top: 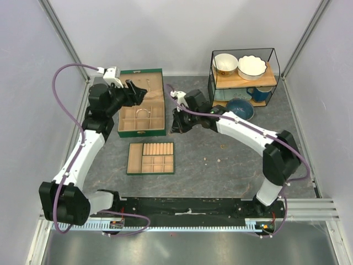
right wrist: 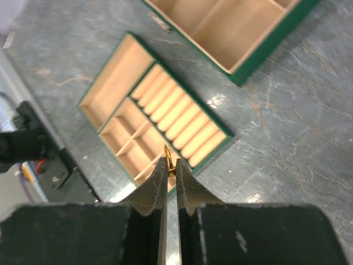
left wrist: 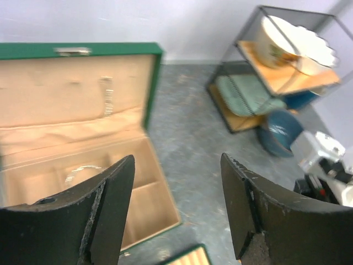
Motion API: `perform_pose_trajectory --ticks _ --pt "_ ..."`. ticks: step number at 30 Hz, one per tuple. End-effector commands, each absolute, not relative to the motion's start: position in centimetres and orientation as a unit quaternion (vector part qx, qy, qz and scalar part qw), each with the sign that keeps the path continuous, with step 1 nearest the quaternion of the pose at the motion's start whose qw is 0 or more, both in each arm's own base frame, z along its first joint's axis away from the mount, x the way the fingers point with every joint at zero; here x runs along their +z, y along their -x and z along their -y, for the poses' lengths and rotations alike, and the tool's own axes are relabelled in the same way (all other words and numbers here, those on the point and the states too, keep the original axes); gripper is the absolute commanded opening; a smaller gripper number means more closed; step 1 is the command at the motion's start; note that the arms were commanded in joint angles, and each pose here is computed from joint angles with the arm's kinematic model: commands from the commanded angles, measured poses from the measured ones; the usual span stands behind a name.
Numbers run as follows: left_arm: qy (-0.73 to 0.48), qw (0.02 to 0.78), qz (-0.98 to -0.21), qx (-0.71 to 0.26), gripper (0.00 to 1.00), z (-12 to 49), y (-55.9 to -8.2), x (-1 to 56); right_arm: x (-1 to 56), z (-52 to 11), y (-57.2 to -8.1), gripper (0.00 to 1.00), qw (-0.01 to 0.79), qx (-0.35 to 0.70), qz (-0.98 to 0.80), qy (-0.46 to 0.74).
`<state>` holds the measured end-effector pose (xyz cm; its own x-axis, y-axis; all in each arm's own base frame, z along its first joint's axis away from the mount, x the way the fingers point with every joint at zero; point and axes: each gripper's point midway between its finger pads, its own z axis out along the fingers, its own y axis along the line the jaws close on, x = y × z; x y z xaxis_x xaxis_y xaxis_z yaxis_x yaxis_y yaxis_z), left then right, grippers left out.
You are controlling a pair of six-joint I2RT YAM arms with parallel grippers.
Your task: Organize the mixed jewelry
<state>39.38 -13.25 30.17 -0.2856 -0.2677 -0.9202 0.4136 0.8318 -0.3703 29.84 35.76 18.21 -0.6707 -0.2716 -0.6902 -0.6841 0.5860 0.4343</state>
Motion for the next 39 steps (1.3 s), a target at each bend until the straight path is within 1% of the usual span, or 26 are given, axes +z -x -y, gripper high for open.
perform_pose_trajectory --ticks 1,4,6,9,14,20,26,31,39 --pt "0.013 0.634 -0.763 -0.123 0.72 6.5 -40.5 30.9 15.2 -35.4 -32.9 0.0 0.307 0.264 -0.895 0.189" --pt "0.029 0.64 -0.762 -0.094 0.74 5.0 -40.4 31.2 12.6 -35.7 -32.9 0.0 0.301 0.226 -0.912 0.166" --pt "0.035 0.644 -0.761 -0.074 0.74 4.2 -40.1 31.4 11.2 -36.3 -32.4 0.0 0.287 0.221 -0.92 0.151" --pt "0.04 0.645 -0.761 -0.058 0.75 3.5 -39.7 31.4 10.1 -36.8 -32.4 0.0 0.289 0.201 -0.926 0.139" --pt "0.039 0.644 -0.763 -0.053 0.75 3.2 -39.2 31.1 9.7 -38.1 -32.3 0.0 0.282 0.198 -0.931 0.124" --pt "0.041 0.643 -0.762 -0.054 0.75 3.2 -38.9 30.8 7.8 -38.2 -32.0 0.0 0.26 0.182 -0.942 0.106" --pt "0.043 0.644 -0.762 -0.05 0.75 3.0 -38.8 30.8 6.2 -38.7 -30.7 0.0 0.219 0.199 -0.952 0.07" --pt "0.044 0.643 -0.763 -0.045 0.75 2.8 -38.7 30.6 6.4 -39.4 -29.8 0.0 0.212 0.213 -0.951 0.068" --pt "0.047 0.64 -0.765 -0.05 0.75 2.8 -38.6 30.2 5.7 -39.1 -29.4 0.0 0.212 0.202 -0.954 0.063"
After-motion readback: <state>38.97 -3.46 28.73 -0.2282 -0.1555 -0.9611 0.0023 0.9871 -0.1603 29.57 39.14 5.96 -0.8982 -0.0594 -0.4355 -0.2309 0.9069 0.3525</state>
